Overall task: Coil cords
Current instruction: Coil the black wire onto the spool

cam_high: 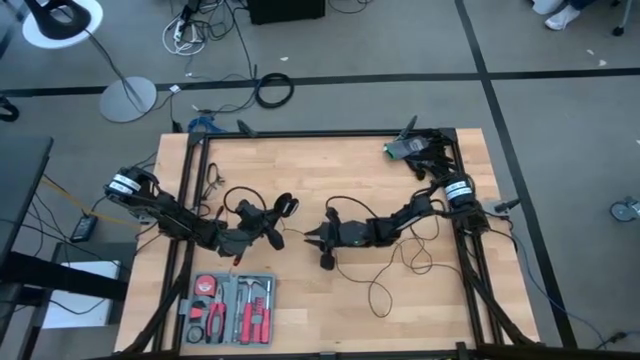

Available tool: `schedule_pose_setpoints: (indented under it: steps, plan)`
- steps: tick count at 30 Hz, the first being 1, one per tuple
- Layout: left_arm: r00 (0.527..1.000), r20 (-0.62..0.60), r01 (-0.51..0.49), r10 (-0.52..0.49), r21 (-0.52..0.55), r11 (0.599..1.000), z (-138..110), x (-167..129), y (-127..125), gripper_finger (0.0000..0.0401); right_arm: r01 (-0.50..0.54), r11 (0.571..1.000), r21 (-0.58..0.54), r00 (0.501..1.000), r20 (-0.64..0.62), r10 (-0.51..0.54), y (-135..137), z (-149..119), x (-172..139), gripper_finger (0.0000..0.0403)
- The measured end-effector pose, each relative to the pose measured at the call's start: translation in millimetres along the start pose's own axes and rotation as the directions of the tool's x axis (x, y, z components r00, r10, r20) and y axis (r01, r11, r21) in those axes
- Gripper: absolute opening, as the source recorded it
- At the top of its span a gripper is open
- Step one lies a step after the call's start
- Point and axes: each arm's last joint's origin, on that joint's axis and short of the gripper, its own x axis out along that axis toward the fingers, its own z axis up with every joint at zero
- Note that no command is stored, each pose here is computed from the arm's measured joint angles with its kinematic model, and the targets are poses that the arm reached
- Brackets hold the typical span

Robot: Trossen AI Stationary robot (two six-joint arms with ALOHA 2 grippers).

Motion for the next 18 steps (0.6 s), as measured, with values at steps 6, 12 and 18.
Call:
schedule_pose_setpoints:
  steps: [6, 12, 18]
  plan:
    - [1.000, -0.006, 0.020, -0.020, 0.010, 1.000, 0.4, 0.0, -1.0, 0.0000, 0.015, 1.000, 0.014, 1.000, -0.005, -0.015, -4.5, -7.6, 22.6, 0.0090]
    - [1.000, -0.010, 0.024, -0.024, 0.018, 1.000, 0.2, 0.1, -1.2, 0.0000, 0.019, 1.000, 0.023, 1.000, 0.014, -0.019, -5.8, -0.5, 30.0, 0.0087]
    - [1.000, -0.008, 0.026, -0.026, 0.014, 1.000, 0.5, 0.0, -1.3, 0.0000, 0.033, 0.999, 0.014, 0.999, 0.023, -0.034, -11.8, 2.8, 32.7, 0.0085]
